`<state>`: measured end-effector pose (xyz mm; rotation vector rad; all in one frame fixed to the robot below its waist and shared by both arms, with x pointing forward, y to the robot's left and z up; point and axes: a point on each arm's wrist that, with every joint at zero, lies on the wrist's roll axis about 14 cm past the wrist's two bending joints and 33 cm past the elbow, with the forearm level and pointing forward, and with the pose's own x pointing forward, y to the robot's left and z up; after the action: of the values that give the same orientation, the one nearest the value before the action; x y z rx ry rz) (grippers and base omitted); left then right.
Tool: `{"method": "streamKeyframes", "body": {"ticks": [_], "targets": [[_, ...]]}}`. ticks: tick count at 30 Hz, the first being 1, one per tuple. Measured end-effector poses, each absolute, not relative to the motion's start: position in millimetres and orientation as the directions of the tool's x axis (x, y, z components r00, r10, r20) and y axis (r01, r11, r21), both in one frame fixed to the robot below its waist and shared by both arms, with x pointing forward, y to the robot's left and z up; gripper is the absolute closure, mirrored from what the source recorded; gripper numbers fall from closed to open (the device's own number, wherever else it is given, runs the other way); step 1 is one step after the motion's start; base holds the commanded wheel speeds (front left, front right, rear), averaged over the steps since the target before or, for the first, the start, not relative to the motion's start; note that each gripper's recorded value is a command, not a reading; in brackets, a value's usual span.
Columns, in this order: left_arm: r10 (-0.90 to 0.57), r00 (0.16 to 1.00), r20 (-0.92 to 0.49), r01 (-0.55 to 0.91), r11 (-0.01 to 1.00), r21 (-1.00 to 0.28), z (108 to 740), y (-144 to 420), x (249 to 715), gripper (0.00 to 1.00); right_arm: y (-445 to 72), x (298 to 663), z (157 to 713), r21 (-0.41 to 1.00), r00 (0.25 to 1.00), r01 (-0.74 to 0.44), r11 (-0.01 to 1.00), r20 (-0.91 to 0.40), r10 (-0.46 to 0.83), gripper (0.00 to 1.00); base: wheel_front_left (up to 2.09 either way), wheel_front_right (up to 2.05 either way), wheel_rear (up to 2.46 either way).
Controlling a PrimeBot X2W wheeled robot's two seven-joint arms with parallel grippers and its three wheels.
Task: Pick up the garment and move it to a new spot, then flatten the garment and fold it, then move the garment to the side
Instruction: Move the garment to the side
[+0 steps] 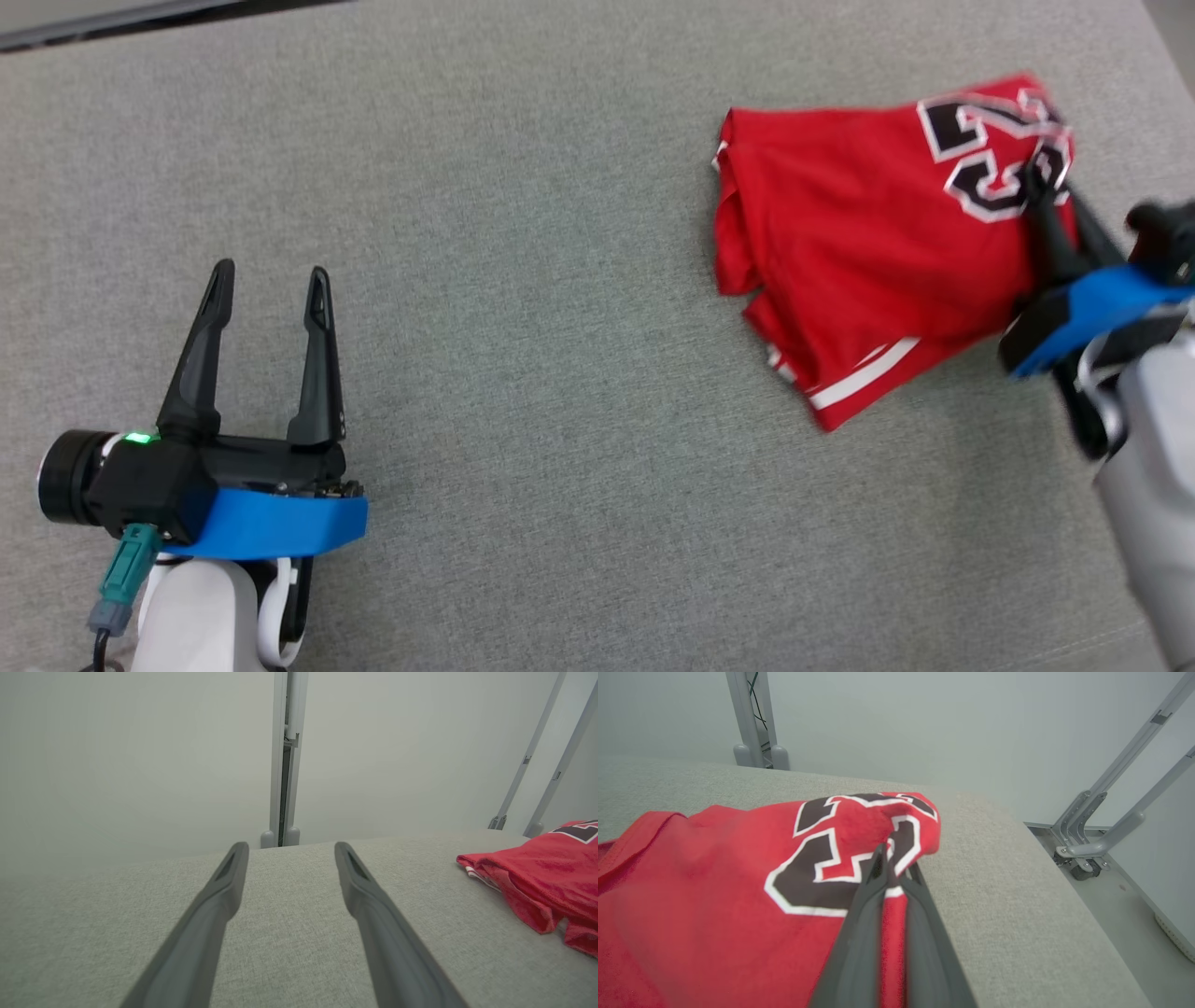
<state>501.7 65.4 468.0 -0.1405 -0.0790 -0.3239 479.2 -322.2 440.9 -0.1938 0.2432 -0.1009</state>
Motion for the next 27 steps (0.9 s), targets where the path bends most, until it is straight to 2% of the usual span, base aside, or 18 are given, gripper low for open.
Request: {"method": "streamKeyframes", "body": {"ticks": [6, 11, 17, 24, 25, 26, 27], "targets": [[-0.318, 0.943, 0.097, 0.328, 0.937, -0.12, 456, 64, 514, 0.0, -348, 527, 477, -0.325, 0.976, 0.07, 0.943, -0.171, -0.132, 1.0, 0.0, 0.0, 0.0], [-0.319, 0.943, 0.093, 0.329, 0.937, -0.115, 443, 66, 527, 0.0, -385, 557, 494, -0.4, 0.97, 0.122, 0.909, -0.147, -0.195, 1.0, 0.0, 0.0, 0.0], [-0.313, 0.947, 0.077, 0.32, 0.942, -0.106, 423, 72, 540, 0.0, -422, 579, 486, -0.478, 0.947, 0.158, 0.864, -0.173, -0.269, 1.0, 0.0, 0.0, 0.0], [-0.303, 0.949, 0.082, 0.31, 0.946, -0.097, 414, 78, 548, 0.0, -441, 593, 465, -0.52, 0.924, 0.169, 0.838, -0.213, -0.318, 1.0, 0.0, 0.0, 0.0], [-0.302, 0.95, 0.082, 0.309, 0.946, -0.096, 414, 78, 548, 0.0, -441, 595, 464, -0.531, 0.925, 0.162, 0.832, -0.213, -0.316, 0.6, 0.0, 0.0, 0.0], [-0.301, 0.95, 0.083, 0.308, 0.947, -0.095, 414, 79, 549, 0.0, -441, 597, 464, -0.534, 0.925, 0.16, 0.83, -0.212, -0.314, 0.04, 0.0, 0.0, 0.0], [-0.3, 0.95, 0.085, 0.308, 0.947, -0.095, 414, 79, 549, 0.0, -441, 598, 465, -0.526, 0.926, 0.168, 0.833, -0.204, -0.316, 0.0, 0.0, 0.0, 0.0]]}}
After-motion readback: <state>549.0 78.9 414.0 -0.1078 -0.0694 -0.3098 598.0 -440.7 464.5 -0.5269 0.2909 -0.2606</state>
